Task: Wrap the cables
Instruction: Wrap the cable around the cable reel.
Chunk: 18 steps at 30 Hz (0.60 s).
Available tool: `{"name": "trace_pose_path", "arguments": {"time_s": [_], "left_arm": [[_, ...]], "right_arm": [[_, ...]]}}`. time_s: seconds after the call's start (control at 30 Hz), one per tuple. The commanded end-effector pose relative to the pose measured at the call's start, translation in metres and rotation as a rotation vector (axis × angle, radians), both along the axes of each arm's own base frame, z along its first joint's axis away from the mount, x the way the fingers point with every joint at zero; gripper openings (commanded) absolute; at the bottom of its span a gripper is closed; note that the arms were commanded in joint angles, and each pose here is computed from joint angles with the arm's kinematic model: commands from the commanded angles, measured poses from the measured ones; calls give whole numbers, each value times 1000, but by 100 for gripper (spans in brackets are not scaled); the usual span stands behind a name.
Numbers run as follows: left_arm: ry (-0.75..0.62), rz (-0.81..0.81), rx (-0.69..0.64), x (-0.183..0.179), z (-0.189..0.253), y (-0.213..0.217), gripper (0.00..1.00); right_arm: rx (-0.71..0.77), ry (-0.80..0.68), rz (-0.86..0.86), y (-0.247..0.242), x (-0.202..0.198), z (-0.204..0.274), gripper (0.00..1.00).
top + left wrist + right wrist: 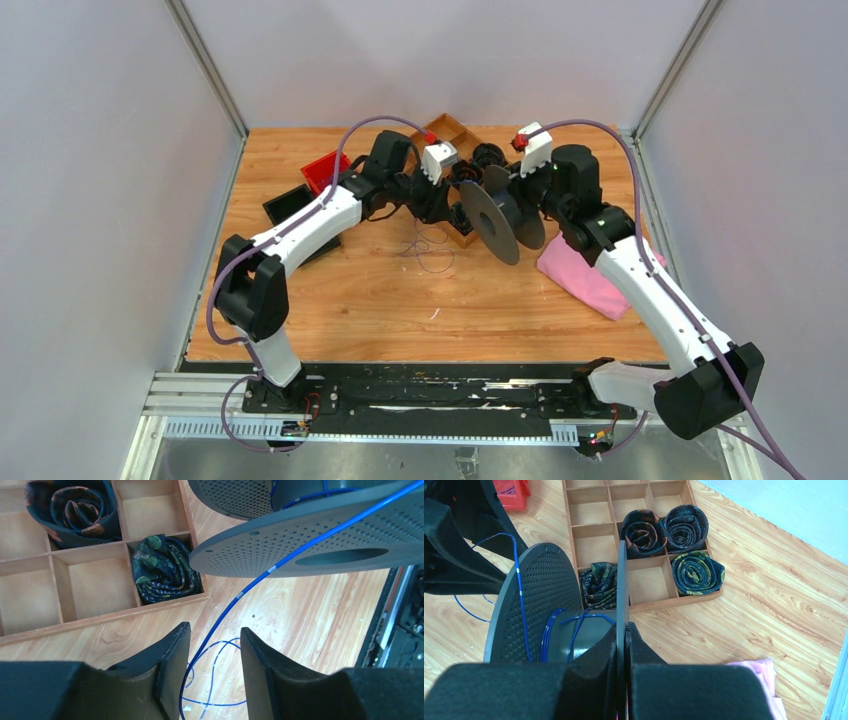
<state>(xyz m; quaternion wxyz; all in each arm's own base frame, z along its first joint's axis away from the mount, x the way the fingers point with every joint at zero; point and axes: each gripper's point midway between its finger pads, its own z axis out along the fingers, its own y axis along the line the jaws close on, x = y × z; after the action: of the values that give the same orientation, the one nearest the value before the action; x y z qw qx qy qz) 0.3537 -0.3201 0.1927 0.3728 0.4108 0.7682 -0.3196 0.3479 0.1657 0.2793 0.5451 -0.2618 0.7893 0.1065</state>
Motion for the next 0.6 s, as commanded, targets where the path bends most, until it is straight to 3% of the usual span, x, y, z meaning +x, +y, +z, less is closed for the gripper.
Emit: {"name": "trace_pose_path", "arguments": {"time_s": [0.0,0.43,0.57], "left_arm": [[13,12,-67,1,10,-2,48],[73,78,-97,7,-18,24,49],[105,81,-106,8,-29,20,42]], "right_arm": [[53,-100,-24,-6,4,42,1],[83,-123,-41,-14,4,63,1],[97,-121,-35,-12,4,68,1]]}}
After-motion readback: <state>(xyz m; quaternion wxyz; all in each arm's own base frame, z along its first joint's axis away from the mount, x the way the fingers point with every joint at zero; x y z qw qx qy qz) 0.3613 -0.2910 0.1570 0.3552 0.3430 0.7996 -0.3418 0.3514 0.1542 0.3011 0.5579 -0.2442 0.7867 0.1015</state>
